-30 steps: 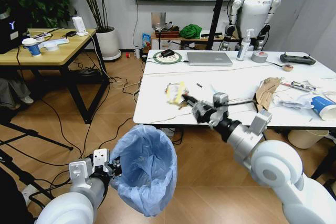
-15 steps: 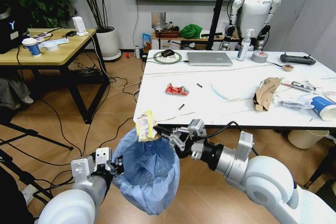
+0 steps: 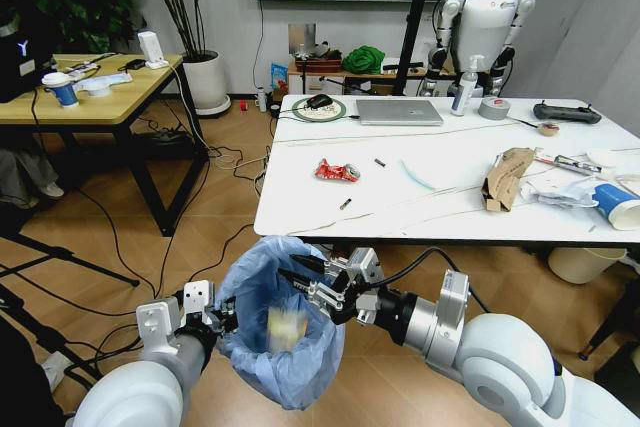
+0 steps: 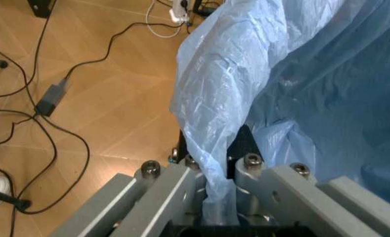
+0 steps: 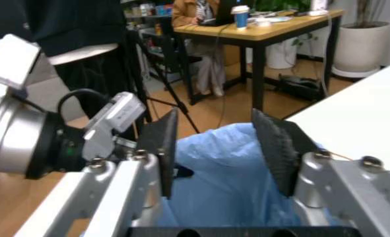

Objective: Pick up the trash bin and place the trash from the table into it.

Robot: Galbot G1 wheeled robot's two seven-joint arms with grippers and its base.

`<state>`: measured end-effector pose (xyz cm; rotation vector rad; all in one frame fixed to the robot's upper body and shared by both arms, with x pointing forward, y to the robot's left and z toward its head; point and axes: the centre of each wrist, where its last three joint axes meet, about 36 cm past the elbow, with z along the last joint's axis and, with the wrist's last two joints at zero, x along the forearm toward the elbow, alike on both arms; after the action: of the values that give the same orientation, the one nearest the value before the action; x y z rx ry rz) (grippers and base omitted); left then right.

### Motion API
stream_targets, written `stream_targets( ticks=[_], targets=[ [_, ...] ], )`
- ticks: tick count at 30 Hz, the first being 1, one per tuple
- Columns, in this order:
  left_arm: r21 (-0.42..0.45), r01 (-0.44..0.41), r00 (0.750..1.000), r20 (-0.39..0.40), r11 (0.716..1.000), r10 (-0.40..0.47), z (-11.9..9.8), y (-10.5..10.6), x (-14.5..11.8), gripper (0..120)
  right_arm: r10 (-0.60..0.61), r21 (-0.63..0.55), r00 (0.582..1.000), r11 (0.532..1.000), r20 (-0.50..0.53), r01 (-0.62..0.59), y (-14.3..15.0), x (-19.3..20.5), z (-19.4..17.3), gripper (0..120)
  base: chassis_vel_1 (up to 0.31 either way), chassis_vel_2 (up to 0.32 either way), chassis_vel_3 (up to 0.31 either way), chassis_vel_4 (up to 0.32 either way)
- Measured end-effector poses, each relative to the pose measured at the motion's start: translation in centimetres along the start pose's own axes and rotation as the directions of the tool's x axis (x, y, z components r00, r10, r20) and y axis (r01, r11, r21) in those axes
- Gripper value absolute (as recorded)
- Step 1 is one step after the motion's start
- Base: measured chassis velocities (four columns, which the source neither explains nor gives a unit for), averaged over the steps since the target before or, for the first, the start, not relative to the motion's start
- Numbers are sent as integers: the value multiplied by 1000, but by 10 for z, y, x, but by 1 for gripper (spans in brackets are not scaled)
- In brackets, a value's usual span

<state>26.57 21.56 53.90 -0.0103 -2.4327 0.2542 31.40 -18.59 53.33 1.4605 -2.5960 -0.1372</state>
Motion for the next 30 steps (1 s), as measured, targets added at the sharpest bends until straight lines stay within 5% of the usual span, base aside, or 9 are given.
stream_targets(
  ticks=[6, 11, 16, 23, 30],
  targets=[
    [-4, 5, 1000, -5, 1000, -5, 2, 0, 0, 0, 177, 6, 983, 984, 47, -178, -11, 3, -13, 66, 0, 0, 0, 0],
    [-12, 13, 1000, -9, 1000, -13, 5, 0, 1, 0, 440, -14, 897, 898, 35, -440, -41, 2, -32, 86, 0, 0, 0, 0],
    [-18, 16, 1000, -14, 1000, -16, 7, 0, 1, 0, 575, -47, 818, 817, 13, -574, -57, -16, -45, 99, 0, 0, 0, 0],
    [-22, 18, 1000, -15, 1000, -18, 8, 1, 1, 0, 680, -103, 727, 720, -93, -686, -66, -66, -50, 100, 0, 0, 0, 0],
    [-23, 20, 1000, -15, 1000, -20, 8, 2, 1, 0, 716, -147, 679, 663, -161, -734, -73, -135, -46, 100, 0, 0, 0, 0]
  ],
)
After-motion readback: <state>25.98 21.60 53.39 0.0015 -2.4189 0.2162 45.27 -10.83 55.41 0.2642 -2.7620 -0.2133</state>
